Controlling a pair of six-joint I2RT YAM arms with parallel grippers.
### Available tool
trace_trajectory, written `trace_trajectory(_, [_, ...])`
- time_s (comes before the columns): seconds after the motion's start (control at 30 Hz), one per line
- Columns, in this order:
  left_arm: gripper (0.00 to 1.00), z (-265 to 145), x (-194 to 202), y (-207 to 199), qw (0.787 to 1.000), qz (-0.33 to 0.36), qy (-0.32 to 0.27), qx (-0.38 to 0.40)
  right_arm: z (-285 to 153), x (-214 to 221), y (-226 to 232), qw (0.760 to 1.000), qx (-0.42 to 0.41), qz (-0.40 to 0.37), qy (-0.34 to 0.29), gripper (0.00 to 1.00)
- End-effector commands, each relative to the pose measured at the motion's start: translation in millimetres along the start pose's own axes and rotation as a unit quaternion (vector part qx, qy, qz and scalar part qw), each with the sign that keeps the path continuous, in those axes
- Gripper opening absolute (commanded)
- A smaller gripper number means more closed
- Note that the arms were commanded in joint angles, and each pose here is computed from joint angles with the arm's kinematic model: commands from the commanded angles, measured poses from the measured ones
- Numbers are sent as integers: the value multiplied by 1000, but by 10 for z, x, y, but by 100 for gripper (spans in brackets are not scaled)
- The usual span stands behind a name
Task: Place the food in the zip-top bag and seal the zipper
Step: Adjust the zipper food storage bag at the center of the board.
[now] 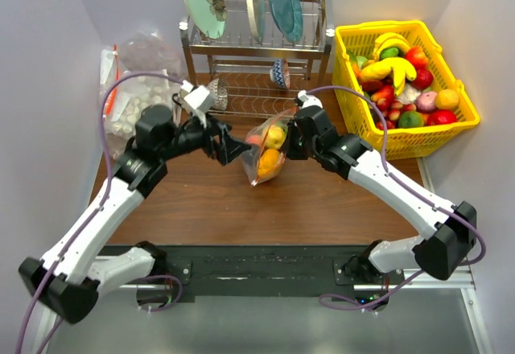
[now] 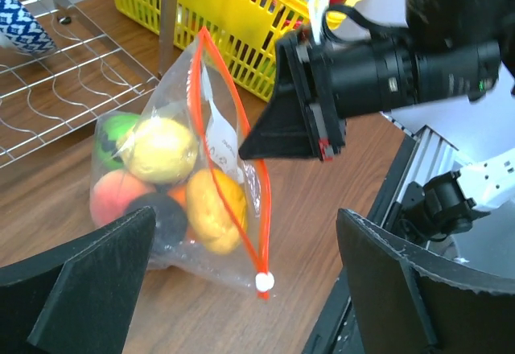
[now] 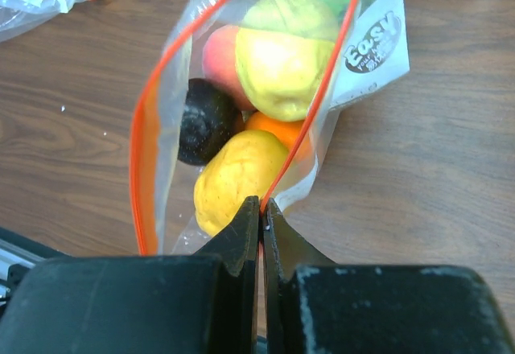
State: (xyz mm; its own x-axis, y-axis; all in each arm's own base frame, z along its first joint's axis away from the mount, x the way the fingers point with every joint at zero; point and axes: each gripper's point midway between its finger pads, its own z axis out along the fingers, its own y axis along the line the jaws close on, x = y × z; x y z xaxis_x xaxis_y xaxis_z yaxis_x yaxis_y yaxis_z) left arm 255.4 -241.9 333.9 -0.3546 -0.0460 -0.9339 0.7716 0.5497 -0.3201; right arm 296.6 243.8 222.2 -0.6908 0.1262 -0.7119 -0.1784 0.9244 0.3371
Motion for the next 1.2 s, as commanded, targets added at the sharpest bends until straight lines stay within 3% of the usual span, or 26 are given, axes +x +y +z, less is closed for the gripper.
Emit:
trace_trajectory(0.0, [98, -34, 84, 75, 997, 39, -59, -7, -28, -277, 173, 999, -29, 22, -31, 0])
trace_trajectory(0.07, [98, -91, 11, 34, 994, 49, -99, -3, -15, -284, 194, 999, -35, 28, -30, 0])
trace_trajectory(0.27, [98, -55, 547, 183, 991, 4, -126, -35, 30, -300, 278, 997, -62, 47, -10, 0])
trace_trajectory(0.33, [100, -90, 522, 28, 987, 20, -159, -14, 22, -337, 316, 996, -75, 51, -8, 0])
trace_trajectory(0.47, [99, -104, 754, -41, 986, 49, -158, -18, 8, -415, 351, 995, -86, 54, -11, 0])
trace_trajectory(0.7, [88, -27, 1033, -160, 986, 87, -139, -1, 26, -424, 363, 993, -101, 65, -3, 0])
trace_trajectory(0.9, [76, -25, 1124, 116, 980, 111, -147, -76, 27, -416, 364, 991, -113, 73, 3, 0])
trace_trajectory(1.17, [61, 17, 1268, 287, 975, 127, -152, -104, 27, -427, 352, 990, -120, 76, 8, 0])
